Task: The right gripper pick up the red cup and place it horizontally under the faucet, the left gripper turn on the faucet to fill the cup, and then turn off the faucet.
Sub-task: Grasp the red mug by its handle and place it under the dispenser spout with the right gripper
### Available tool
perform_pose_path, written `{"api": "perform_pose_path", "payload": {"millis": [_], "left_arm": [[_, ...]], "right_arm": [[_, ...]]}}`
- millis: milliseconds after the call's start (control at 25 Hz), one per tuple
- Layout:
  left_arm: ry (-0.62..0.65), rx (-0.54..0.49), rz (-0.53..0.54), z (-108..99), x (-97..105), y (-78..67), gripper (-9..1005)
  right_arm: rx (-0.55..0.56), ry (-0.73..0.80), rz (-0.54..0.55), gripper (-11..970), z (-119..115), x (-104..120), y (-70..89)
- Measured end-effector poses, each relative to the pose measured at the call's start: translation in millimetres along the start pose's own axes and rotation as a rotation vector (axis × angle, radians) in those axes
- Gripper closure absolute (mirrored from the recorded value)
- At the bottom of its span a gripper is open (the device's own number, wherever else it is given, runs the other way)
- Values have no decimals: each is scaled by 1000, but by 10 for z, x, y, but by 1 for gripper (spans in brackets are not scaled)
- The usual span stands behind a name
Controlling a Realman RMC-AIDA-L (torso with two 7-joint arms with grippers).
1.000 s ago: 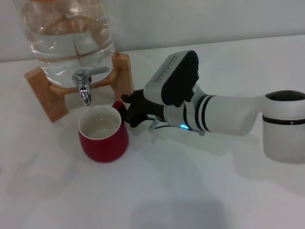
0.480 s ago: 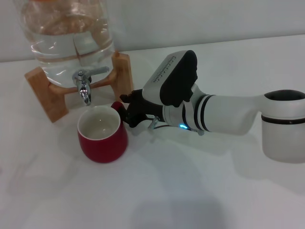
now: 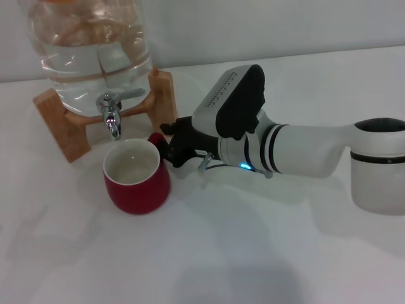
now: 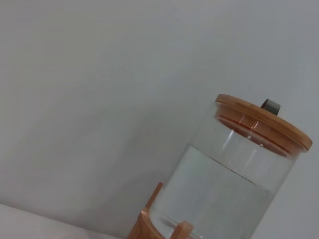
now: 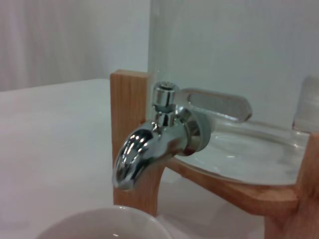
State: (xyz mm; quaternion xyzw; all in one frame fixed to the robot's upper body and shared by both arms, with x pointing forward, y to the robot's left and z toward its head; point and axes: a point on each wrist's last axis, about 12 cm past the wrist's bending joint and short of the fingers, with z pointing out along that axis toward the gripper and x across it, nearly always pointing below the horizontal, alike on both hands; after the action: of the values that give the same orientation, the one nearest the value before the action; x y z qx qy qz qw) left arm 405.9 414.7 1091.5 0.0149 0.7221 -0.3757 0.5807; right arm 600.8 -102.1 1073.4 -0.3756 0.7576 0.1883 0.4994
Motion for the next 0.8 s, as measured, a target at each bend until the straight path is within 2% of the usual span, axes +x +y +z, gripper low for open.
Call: {"api": "perform_pose_path", "payload": {"millis": [800], "left_arm": [[0, 1, 0, 2, 0, 0, 104]], "right_arm": [[-5, 5, 5, 653, -28, 61, -15]]}}
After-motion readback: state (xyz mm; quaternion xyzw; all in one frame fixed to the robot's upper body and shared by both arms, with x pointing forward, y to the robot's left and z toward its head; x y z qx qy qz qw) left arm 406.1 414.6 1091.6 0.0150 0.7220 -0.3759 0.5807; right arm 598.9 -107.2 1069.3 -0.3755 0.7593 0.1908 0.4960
